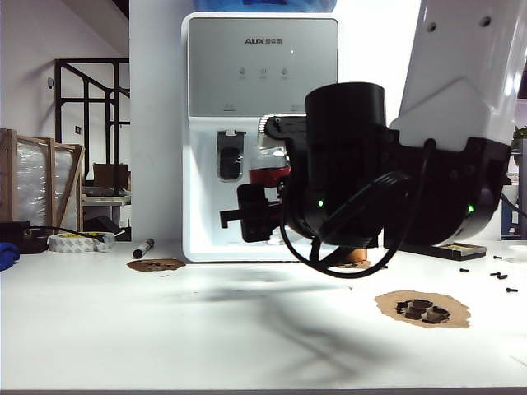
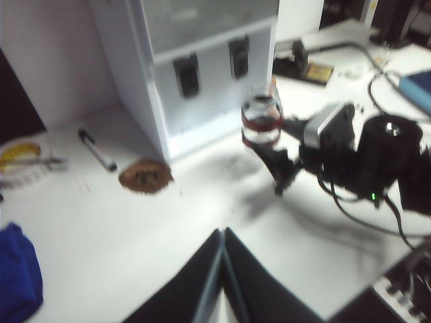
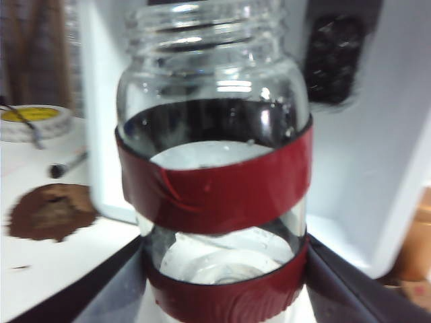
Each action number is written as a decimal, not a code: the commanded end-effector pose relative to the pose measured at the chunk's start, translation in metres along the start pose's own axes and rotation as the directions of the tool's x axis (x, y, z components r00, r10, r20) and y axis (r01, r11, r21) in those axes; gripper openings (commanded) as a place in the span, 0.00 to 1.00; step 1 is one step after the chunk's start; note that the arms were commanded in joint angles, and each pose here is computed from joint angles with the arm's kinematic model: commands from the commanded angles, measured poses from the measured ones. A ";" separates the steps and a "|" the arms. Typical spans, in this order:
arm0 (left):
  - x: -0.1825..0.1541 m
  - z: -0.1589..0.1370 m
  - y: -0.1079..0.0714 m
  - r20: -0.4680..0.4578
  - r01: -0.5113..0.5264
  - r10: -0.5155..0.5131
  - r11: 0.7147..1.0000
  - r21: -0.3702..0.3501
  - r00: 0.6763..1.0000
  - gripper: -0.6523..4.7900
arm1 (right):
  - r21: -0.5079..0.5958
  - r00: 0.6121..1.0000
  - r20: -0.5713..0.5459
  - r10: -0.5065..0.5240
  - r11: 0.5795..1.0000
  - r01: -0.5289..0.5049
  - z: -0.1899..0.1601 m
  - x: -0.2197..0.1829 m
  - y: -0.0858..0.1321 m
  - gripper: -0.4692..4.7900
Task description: Pick up the water bottle with two loops of red belts, then reach the front water dispenser and gently press the gray-black baffle horizontally to get a little water.
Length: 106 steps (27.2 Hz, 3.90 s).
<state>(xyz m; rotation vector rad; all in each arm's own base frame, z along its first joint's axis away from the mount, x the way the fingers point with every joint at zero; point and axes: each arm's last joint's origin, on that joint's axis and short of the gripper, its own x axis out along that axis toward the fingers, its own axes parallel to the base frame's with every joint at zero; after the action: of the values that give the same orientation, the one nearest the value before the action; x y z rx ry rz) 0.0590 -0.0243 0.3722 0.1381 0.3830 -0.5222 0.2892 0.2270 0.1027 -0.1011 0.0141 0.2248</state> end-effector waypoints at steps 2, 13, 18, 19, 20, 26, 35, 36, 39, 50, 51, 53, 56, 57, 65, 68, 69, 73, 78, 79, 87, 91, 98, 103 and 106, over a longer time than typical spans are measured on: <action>-0.001 0.009 0.001 0.088 -0.006 0.005 1.000 0.021 0.996 0.12 | 0.012 0.990 0.033 -0.136 0.991 0.136 0.009 0.002 -0.008 0.09; -0.001 0.010 -0.001 0.100 0.066 -0.058 0.995 -0.079 0.993 0.12 | 0.024 0.994 0.062 -0.089 0.996 0.088 0.019 0.025 -0.020 0.09; -0.001 0.007 -0.001 0.071 0.072 -0.066 0.994 -0.087 0.995 0.12 | 0.069 0.996 0.016 -0.083 0.994 0.082 0.021 0.040 -0.031 0.09; -0.001 0.007 -0.002 0.070 0.085 -0.079 0.993 -0.087 0.994 0.12 | 0.077 0.996 0.007 -0.087 0.993 0.087 0.020 0.043 -0.035 0.09; -0.001 0.007 -0.002 0.070 0.092 -0.086 0.992 -0.087 0.994 0.12 | 0.086 0.997 0.010 -0.070 0.994 0.069 0.020 0.044 -0.039 0.09; -0.001 0.007 -0.002 0.071 0.091 -0.085 0.992 -0.086 0.994 0.12 | 0.098 1.000 0.022 0.001 0.995 -0.004 0.019 0.051 -0.057 0.09; -0.001 0.007 -0.002 0.072 0.090 -0.084 0.992 -0.086 0.994 0.12 | 0.097 0.991 0.034 0.133 0.986 -0.136 0.020 0.057 -0.067 0.09; -0.001 0.007 -0.002 0.072 0.090 -0.084 0.992 -0.086 0.994 0.12 | 0.096 0.990 0.025 0.139 0.985 -0.141 0.020 0.058 -0.066 0.09; -0.001 0.007 -0.002 0.071 0.091 -0.085 0.992 -0.086 0.994 0.12 | 0.094 0.987 0.006 0.160 0.983 -0.160 0.020 0.064 -0.065 0.09; -0.001 0.007 -0.002 0.072 0.091 -0.085 0.992 -0.086 0.994 0.12 | 0.066 0.997 0.007 0.079 0.995 -0.079 0.034 0.081 -0.065 0.09; -0.001 0.007 -0.002 0.072 0.091 -0.085 0.992 -0.086 0.994 0.12 | 0.065 0.997 0.005 0.078 0.995 -0.078 0.034 0.082 -0.065 0.09; -0.001 0.007 -0.002 0.072 0.091 -0.084 0.992 -0.086 0.994 0.12 | 0.064 0.999 -0.005 0.036 0.997 -0.035 0.034 0.084 -0.066 0.09; -0.001 0.007 -0.002 0.072 0.091 -0.084 0.992 -0.085 0.994 0.12 | 0.061 1.000 -0.020 0.011 0.998 -0.010 0.033 0.084 -0.068 0.09; -0.001 0.007 -0.002 0.072 0.091 -0.085 0.992 -0.085 0.994 0.12 | 0.062 1.000 -0.022 0.005 0.998 -0.003 0.032 0.085 -0.071 0.09; -0.001 0.007 -0.002 0.072 0.098 -0.092 0.992 -0.085 0.993 0.12 | 0.071 0.999 -0.030 -0.018 0.997 0.020 0.028 0.086 -0.076 0.09; -0.001 0.007 -0.002 0.072 0.098 -0.092 0.992 -0.085 0.993 0.12 | 0.071 1.000 -0.030 0.004 0.997 -0.001 0.028 0.086 -0.075 0.09; -0.001 0.007 -0.002 0.072 0.098 -0.092 0.992 -0.084 0.993 0.12 | 0.072 0.999 -0.027 0.025 0.997 -0.023 0.028 0.086 -0.075 0.09; -0.001 0.007 -0.002 0.072 0.098 -0.092 0.992 -0.084 0.993 0.12 | 0.073 0.999 -0.025 0.046 0.996 -0.044 0.028 0.086 -0.074 0.09; -0.001 0.007 -0.002 0.072 0.098 -0.092 0.992 -0.084 0.993 0.12 | 0.077 0.996 0.006 0.091 0.993 -0.091 0.031 0.086 -0.073 0.09; -0.001 0.007 -0.002 0.072 0.098 -0.092 0.992 -0.084 0.993 0.12 | 0.077 0.996 0.005 0.090 0.993 -0.090 0.031 0.086 -0.073 0.09; -0.001 0.007 -0.002 0.073 0.108 -0.102 0.991 -0.084 0.992 0.12 | 0.077 0.995 0.007 0.104 0.992 -0.104 0.031 0.087 -0.073 0.09; -0.001 0.007 -0.002 0.073 0.109 -0.103 0.991 -0.083 0.992 0.12 | 0.077 0.995 0.013 0.101 0.992 -0.102 0.033 0.088 -0.074 0.09; -0.001 0.007 -0.003 0.073 0.111 -0.105 0.990 -0.082 0.992 0.12 | 0.078 0.996 0.012 0.092 0.993 -0.092 0.033 0.089 -0.077 0.09; -0.001 0.007 -0.003 0.074 0.126 -0.120 0.989 -0.079 0.990 0.12 | 0.078 0.996 0.013 0.087 0.993 -0.087 0.033 0.090 -0.079 0.09; -0.001 0.007 -0.004 0.076 0.153 -0.147 0.985 -0.074 0.986 0.12 | 0.078 0.996 0.013 0.086 0.993 -0.087 0.033 0.090 -0.079 0.09</action>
<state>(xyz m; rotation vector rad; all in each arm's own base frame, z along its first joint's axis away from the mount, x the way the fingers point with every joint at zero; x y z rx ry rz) 0.0585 -0.0282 0.3775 0.0140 0.3552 -0.6381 0.3912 0.1755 0.1317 -0.0414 0.0687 0.3257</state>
